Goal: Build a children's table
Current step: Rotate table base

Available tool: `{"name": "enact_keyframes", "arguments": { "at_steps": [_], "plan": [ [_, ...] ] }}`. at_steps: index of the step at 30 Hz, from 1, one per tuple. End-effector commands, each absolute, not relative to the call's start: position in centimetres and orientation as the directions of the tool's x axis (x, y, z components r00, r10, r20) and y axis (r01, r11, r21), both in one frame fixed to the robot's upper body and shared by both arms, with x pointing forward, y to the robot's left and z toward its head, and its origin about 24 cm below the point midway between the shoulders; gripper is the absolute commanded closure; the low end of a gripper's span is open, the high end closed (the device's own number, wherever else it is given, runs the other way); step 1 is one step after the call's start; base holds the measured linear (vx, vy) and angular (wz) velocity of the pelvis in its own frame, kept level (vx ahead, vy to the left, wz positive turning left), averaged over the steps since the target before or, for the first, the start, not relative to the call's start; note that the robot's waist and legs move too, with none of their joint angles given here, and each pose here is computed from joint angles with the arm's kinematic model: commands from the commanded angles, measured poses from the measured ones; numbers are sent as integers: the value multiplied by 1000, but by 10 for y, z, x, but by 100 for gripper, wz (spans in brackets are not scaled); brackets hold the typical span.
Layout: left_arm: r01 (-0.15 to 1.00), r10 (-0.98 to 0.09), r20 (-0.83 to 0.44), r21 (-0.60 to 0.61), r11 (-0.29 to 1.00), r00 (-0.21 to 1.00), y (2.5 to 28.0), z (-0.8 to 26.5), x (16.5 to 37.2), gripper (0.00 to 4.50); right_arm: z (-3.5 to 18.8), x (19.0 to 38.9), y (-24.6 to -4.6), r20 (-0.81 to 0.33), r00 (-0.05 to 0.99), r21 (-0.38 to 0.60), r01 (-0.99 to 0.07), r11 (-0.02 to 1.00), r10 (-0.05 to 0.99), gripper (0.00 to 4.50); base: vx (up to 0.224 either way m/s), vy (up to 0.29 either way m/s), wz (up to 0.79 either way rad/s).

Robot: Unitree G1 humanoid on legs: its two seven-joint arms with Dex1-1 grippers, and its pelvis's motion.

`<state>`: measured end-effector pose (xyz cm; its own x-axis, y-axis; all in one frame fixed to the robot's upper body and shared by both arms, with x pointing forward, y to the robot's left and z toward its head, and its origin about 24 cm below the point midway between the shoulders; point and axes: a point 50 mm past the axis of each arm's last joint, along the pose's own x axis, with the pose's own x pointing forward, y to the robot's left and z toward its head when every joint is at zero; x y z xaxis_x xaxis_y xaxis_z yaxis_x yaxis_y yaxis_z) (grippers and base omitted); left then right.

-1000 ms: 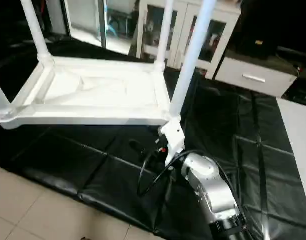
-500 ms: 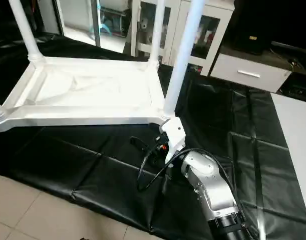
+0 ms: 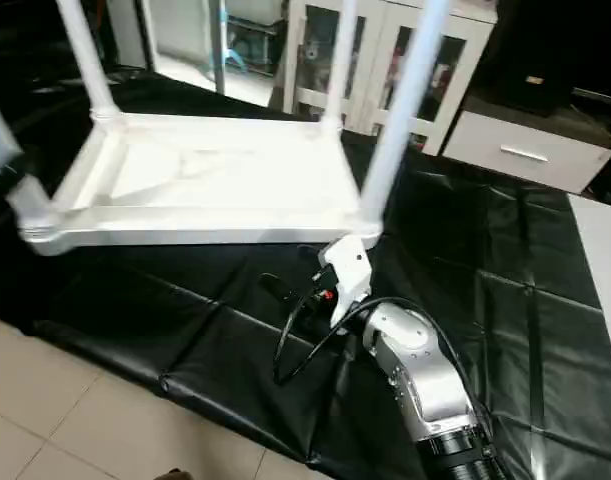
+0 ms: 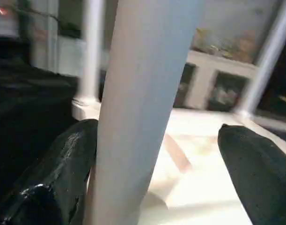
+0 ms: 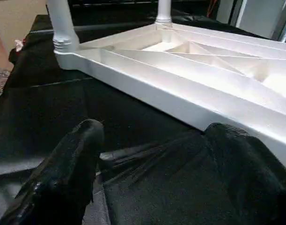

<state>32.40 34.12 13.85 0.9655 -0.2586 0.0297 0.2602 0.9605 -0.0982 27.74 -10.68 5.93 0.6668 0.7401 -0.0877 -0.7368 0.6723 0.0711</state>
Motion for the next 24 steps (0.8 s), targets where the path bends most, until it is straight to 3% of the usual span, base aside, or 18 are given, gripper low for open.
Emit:
{"name": "enact_keyframes", "arguments": {
  "at_steps": [1,2,3,5,7,8,11,17,19,24],
  "plan": [
    [490,-507,-100,-156,858,856,317,118,318,2,67,278,-111,-67,666,53,-742,669,743,72,0,0,0],
    [490,-507,-100,-156,858,856,317,118,318,2,67,278,-111,-67,666,53,-742,669,743,72,0,0,0],
    [617,-643,-162,-186,765,748,306,112,306,2,68,277,-113,-67,669,51,-738,673,740,72,0,0,0],
    [720,-757,-218,-235,653,616,289,107,294,2,68,277,-115,-68,677,51,-731,680,733,72,0,0,0],
    [762,-803,-223,-256,595,552,273,105,290,2,67,277,-117,-68,684,52,-725,687,726,72,0,0,0],
    [762,-803,-223,-256,595,552,273,105,290,2,67,277,-117,-68,684,52,-725,687,726,72,0,0,0],
    [825,-853,-214,-229,517,475,234,102,296,2,68,277,-118,-64,694,53,-716,697,717,72,0,0,0],
    [878,-899,-201,-213,428,389,190,104,301,2,71,277,-123,-54,710,50,-700,712,702,72,0,0,0],
    [897,-898,-209,-142,419,386,147,99,315,2,72,277,-128,-56,726,46,-684,728,685,72,0,0,0],
    [934,-932,-193,-129,333,306,90,92,317,2,74,276,-134,-55,748,36,-661,750,661,72,0,0,0]
  ]
}}
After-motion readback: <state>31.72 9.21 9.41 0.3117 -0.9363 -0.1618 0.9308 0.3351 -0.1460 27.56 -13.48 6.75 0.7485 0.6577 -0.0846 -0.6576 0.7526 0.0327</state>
